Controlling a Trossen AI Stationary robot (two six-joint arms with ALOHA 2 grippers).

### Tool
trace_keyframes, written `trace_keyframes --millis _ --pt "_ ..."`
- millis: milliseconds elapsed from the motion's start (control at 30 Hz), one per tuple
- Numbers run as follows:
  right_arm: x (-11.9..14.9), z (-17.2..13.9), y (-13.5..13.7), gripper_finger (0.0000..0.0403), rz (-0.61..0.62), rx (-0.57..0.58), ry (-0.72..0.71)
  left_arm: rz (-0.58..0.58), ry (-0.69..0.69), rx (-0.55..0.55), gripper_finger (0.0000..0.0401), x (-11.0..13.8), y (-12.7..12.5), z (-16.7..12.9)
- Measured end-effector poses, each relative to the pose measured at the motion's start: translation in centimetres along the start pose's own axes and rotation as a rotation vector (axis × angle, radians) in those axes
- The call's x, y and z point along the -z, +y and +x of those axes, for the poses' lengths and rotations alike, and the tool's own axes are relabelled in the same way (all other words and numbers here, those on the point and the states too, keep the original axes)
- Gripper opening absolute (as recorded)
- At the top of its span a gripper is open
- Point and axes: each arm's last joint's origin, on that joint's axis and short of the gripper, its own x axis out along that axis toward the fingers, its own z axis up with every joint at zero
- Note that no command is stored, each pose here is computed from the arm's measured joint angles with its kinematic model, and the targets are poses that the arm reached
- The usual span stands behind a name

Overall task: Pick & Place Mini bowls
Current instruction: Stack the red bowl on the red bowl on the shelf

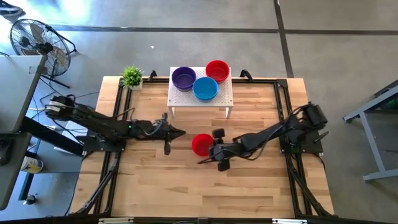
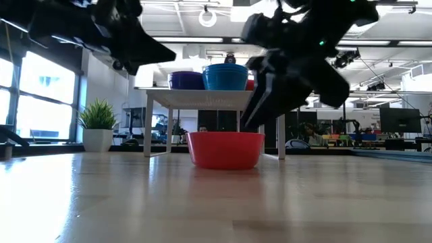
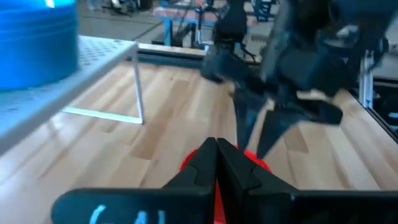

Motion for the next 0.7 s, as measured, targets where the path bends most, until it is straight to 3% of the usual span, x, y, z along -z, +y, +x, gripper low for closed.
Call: trace_keyframes --millis 267,533,700 --pt "-0.9 3.2 0.1 0.0112 -0.043 -0.097 0.099 -0.02 -0.066 -0.056 0.0 0.4 1.3 -3.2" --pt "-0.7 3.7 -0.7 0.0037 -0.026 -0.102 0.11 -0.032 -0.077 -0.067 0.0 0.6 1.6 -3.9" --pt "-0.8 3.4 -0.8 0.0042 -0.048 -0.059 0.117 -0.027 -0.063 -0.07 0.0 0.8 1.6 -3.9"
